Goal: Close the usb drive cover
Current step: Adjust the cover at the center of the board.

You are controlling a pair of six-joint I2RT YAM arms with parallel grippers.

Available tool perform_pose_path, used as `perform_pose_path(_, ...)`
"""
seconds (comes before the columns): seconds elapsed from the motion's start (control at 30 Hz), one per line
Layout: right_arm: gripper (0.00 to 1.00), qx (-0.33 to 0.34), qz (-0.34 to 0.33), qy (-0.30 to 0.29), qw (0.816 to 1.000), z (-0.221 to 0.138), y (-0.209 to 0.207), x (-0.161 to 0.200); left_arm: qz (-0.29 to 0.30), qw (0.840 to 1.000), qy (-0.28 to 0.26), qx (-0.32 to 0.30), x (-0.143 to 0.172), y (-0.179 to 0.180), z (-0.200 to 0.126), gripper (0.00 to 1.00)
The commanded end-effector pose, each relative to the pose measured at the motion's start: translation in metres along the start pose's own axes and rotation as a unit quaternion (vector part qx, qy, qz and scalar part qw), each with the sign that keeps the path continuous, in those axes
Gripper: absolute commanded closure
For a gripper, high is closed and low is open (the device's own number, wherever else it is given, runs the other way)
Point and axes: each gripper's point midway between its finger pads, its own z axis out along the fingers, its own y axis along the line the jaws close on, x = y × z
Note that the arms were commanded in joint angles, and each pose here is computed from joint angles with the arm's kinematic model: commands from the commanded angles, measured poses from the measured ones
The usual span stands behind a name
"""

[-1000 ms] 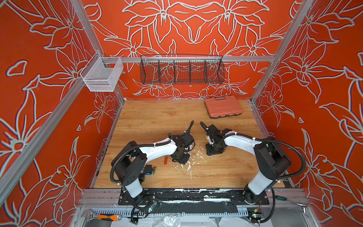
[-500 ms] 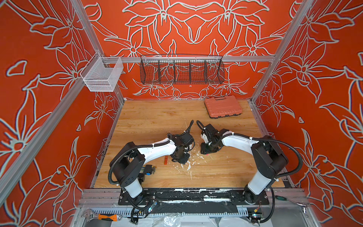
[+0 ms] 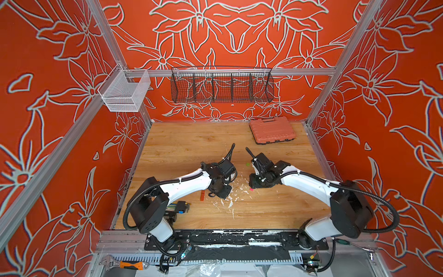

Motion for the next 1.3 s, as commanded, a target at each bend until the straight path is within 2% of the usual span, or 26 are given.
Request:
perform_pose_path(0.0, 0.5, 0.04, 0.031, 0.051, 0.997, 0.018, -0.012, 0.029, 0.009, 1.0, -0.012, 0.009, -0.001, -0.005, -0.012, 0.92)
perform_pose_path(0.33, 0.48, 0.022, 0.01, 0.054, 0.998, 0.043, 0.007, 0.015, 0.009, 1.0, -0.023, 0.007, 0.0, -0.004, -0.018, 0.92)
perform_pose_path(0.5, 0.48, 0.039, -0.007, 0.053, 0.998, 0.047, 0.007, 0.006, 0.007, 1.0, -0.022, 0.005, 0.002, -0.002, -0.017, 0.92)
perform_pose_path(0.8, 0.49, -0.045, -0.026, 0.042, 0.998, 0.053, 0.046, -0.004, 0.007, 1.0, -0.025, 0.002, 0.001, -0.002, -0.019, 0.92)
perform_pose_path(1.27, 0.49, -0.024, -0.063, 0.037, 0.997, 0.075, 0.057, -0.026, 0.001, 0.999, -0.039, -0.005, 0.002, 0.001, -0.026, 0.92)
